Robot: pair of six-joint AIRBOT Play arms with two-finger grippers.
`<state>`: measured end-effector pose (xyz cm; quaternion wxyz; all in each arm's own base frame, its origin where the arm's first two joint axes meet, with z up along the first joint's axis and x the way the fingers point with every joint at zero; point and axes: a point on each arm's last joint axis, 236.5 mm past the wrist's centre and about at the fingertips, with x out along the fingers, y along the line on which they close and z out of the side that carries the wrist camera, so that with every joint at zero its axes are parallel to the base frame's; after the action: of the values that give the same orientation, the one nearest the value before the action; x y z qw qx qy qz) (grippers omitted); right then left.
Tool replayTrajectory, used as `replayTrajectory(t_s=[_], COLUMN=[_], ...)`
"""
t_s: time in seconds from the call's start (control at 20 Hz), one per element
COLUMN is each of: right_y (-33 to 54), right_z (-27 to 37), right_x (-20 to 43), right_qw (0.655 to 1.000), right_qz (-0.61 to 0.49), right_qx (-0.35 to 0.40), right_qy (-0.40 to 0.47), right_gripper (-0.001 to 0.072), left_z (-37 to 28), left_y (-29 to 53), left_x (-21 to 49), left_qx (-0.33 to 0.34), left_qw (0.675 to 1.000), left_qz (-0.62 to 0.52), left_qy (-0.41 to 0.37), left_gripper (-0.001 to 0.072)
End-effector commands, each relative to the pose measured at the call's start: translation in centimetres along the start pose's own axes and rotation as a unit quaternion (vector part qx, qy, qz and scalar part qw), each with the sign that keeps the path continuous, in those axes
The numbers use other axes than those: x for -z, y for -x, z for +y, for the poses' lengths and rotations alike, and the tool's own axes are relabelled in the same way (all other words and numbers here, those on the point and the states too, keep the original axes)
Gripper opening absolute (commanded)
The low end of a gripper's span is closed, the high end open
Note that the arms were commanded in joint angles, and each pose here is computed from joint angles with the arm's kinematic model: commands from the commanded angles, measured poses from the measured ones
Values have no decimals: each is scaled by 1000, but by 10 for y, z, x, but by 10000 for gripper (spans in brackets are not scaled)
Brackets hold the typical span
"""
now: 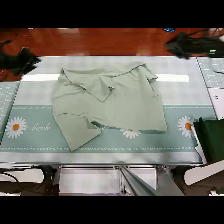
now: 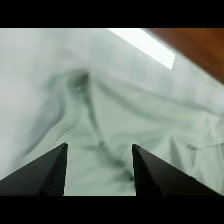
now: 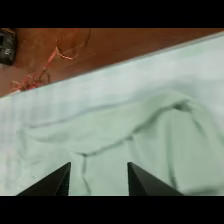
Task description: Fold the shirts.
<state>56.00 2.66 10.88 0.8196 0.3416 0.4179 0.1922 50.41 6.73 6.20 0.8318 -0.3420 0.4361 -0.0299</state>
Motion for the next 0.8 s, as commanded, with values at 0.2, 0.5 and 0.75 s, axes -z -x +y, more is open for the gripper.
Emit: replayTrajectory(t_s=[0.2, 0.5, 0.75], right_y=[139, 137, 134], right_z=[-107, -129, -128], right_x=[99, 208, 233], right_qw=[974, 978, 976], right_qz=[35, -10, 1], right_qx=[213, 149, 141], right_qy=[-75, -149, -163], right_gripper=[416, 417, 417], left_z=[110, 115, 107], left_y=[57, 26, -2], left_x=[152, 233, 237], left_qx=[-94, -47, -42], left_qw=[976, 966, 966], left_qz=[168, 200, 201], left_qy=[103, 154, 154], left_gripper=[506, 507, 507])
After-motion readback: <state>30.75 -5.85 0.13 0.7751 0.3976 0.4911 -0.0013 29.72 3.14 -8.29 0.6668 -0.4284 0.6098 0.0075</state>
